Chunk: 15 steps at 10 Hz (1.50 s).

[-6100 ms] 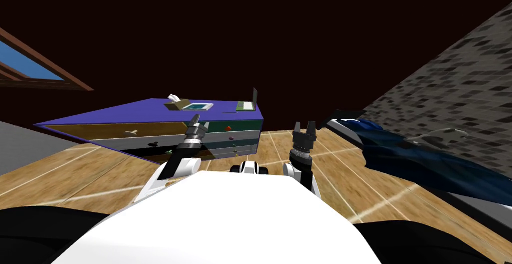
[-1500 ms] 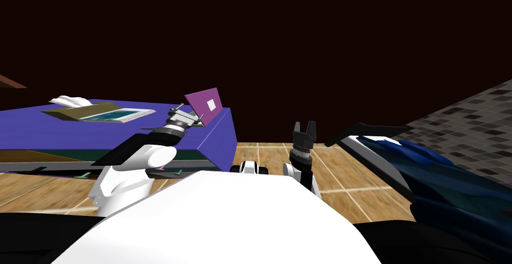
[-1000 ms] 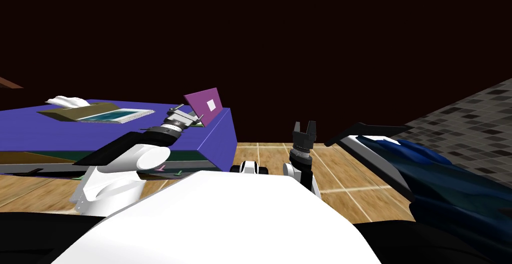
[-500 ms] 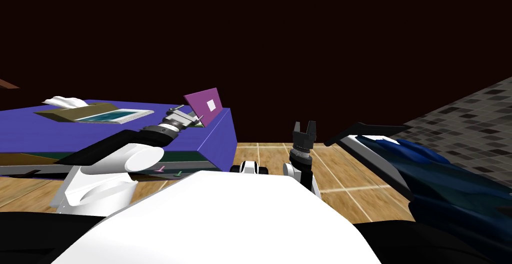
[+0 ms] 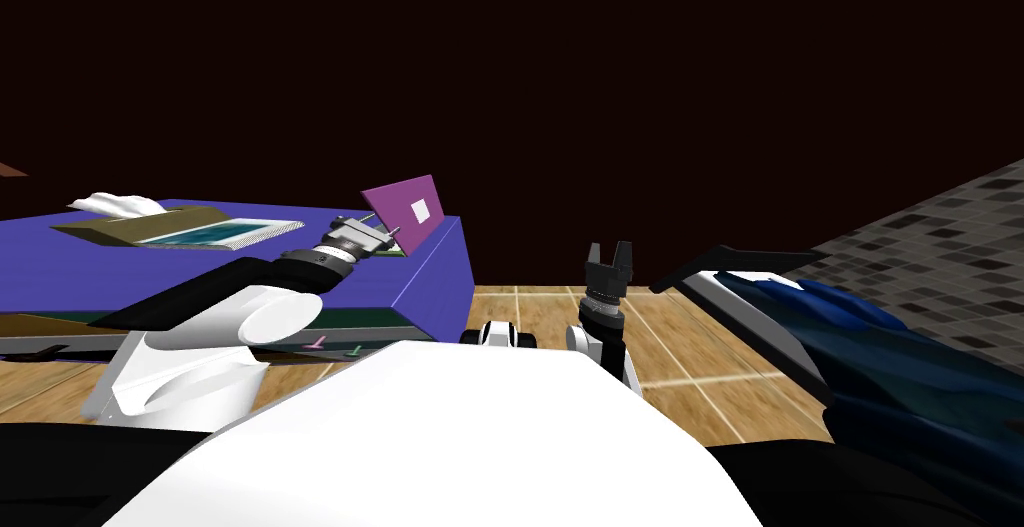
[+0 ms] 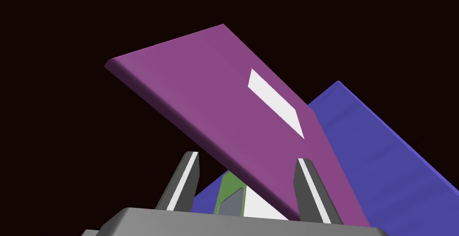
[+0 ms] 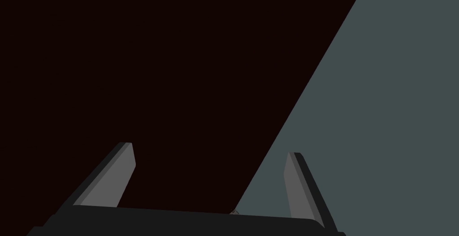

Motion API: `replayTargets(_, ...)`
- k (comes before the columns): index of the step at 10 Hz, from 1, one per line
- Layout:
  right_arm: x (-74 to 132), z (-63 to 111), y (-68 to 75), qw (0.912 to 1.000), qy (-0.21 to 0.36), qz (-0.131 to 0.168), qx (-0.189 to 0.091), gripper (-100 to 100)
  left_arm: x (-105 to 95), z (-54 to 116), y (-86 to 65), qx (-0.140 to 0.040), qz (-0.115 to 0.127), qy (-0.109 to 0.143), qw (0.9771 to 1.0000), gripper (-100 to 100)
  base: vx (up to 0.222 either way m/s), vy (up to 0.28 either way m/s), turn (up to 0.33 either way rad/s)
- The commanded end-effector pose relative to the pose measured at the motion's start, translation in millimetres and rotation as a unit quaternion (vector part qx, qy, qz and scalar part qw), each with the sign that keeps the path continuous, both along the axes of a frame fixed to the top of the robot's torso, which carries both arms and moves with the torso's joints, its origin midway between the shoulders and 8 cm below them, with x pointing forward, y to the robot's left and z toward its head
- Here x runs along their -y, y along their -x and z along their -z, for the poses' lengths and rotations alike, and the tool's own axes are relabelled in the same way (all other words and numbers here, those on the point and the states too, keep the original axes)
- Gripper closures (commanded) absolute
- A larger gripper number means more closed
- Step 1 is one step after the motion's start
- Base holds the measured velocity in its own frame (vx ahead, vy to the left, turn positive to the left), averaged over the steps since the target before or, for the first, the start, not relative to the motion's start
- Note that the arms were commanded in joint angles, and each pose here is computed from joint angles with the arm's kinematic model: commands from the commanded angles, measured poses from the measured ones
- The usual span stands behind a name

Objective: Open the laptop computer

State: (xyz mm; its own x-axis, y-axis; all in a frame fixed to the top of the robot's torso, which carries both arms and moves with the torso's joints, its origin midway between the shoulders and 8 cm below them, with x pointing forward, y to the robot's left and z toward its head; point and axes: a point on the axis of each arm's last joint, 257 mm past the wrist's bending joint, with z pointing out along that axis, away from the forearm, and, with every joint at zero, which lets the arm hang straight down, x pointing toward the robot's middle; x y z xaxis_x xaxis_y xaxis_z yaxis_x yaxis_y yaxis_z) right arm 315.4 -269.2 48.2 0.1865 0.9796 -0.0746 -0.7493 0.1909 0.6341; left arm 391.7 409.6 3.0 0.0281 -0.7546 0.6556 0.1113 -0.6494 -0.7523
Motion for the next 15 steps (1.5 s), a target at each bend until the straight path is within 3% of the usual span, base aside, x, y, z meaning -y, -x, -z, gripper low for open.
replayTargets(1, 0.0, 0.0, 0.0, 1.0, 0.0, 0.0, 0.0, 0, -18.7, 0.0, 4.5, 0.005, -0.011, 0.058, 0.9983, 100, -0.027, 0.027, -0.111)
replayTargets(3, 0.0, 0.0, 0.0, 1.0, 0.0, 0.0, 0.0, 0, -30.9, -0.1, 8.1, 0.009, -0.018, 0.097, 0.9951, 100, -0.029, 0.033, -0.062)
replayTargets(5, 0.0, 0.0, 0.0, 1.0, 0.0, 0.0, 0.0, 0, -43.0, -0.3, 12.2, 0.015, -0.024, 0.135, 0.9904, 100, -0.024, 0.026, -0.072)
replayTargets(8, 0.0, 0.0, 0.0, 1.0, 0.0, 0.0, 0.0, 0, -60.7, -0.6, 19.2, 0.025, -0.033, 0.193, 0.9803, 100, -0.022, 0.015, -0.073)
replayTargets(9, 0.0, 0.0, 0.0, 1.0, 0.0, 0.0, 0.0, 0, -57.3, 1.5, 16.5, 0.021, -0.031, 0.181, 0.9828, 100, -0.007, 0.005, -0.022)
replayTargets(10, 0.0, 0.0, 0.0, 1.0, 0.0, 0.0, 0.0, 0, -70.9, 7.1, 20.8, 0.027, -0.039, 0.224, 0.9735, 100, -0.019, 0.018, -0.098)
replayTargets(12, 0.0, 0.0, 0.0, 1.0, 0.0, 0.0, 0.0, 0, -83.3, 12.7, 25.2, 0.034, -0.047, 0.263, 0.9631, 100, -0.034, 0.026, -0.114)
replayTargets(15, 0.0, 0.0, 0.0, 1.0, 0.0, 0.0, 0.0, 0, -101.6, 21.4, 32.8, 0.045, -0.058, 0.321, 0.9443, 100, -0.025, 0.017, -0.082)
